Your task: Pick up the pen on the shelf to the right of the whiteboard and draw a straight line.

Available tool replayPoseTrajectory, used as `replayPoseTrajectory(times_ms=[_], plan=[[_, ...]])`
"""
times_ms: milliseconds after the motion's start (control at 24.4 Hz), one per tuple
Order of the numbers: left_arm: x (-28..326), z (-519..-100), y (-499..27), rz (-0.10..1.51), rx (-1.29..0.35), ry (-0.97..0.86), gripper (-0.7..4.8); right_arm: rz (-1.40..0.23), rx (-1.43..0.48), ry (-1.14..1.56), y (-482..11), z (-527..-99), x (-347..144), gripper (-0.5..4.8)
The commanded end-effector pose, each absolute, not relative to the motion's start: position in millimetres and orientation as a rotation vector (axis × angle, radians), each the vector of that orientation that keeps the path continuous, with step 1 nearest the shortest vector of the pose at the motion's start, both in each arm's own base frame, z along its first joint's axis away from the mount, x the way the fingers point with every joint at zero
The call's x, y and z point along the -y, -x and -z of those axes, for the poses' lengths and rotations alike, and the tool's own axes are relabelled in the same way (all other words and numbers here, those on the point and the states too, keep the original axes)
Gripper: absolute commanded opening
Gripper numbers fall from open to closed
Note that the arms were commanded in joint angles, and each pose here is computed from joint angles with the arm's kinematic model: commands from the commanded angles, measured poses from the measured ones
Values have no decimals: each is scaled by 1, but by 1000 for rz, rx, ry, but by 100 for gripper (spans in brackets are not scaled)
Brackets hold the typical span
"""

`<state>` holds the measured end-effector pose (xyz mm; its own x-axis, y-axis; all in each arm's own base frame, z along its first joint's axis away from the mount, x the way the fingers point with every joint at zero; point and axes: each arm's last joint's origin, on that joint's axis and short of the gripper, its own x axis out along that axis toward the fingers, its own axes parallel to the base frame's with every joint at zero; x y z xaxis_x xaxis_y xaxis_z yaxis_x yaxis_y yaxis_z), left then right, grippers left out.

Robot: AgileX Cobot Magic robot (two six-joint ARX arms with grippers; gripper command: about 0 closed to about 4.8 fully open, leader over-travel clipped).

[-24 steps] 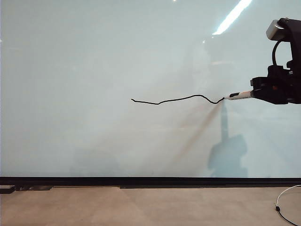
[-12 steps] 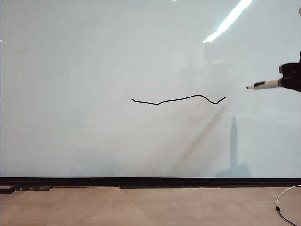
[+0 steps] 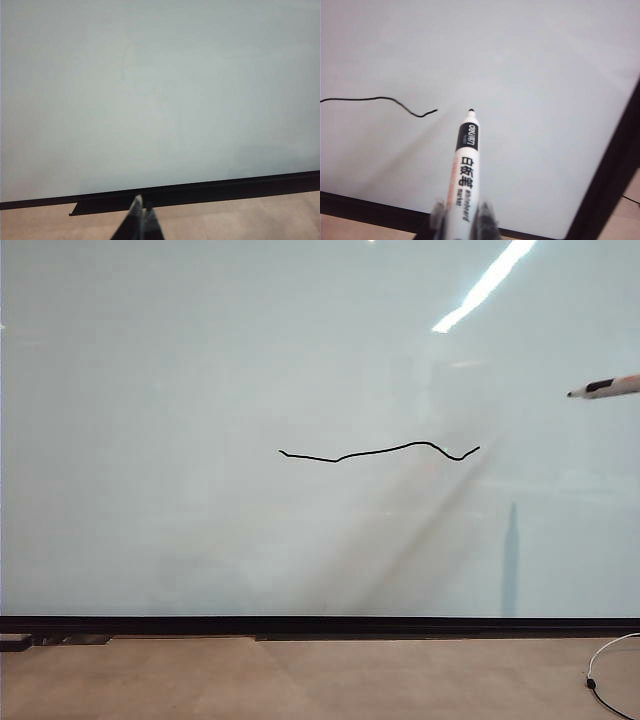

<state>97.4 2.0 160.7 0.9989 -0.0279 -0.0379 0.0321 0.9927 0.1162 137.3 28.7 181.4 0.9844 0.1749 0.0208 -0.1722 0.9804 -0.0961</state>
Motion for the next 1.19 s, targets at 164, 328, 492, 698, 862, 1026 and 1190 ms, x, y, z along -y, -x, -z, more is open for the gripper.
replayPoseTrajectory(times_ms=[164, 328, 492, 698, 862, 1026, 1190], plan=[[-2, -163, -97, 31, -20, -119, -5, -111, 4, 114, -126, -179, -24, -9], [-2, -163, -97, 31, -20, -119, -5, -95, 10, 132, -112, -180, -21, -9], [-2, -163, -97, 31, -20, -119, -5, -76, 57, 153, -94, -181, -17, -9], [-2, -162, -97, 26, -30, -119, -5, -130, 4, 205, -93, -174, -17, -9], [-2, -162, -97, 32, -32, -118, -5, -74, -1, 241, -94, -172, -14, -9], [-2, -162, -97, 32, -35, -118, -5, -28, 32, 230, -96, -172, -8, -9], [-2, -162, -97, 32, -35, -118, -5, -44, 67, 184, -97, -173, -3, -9]])
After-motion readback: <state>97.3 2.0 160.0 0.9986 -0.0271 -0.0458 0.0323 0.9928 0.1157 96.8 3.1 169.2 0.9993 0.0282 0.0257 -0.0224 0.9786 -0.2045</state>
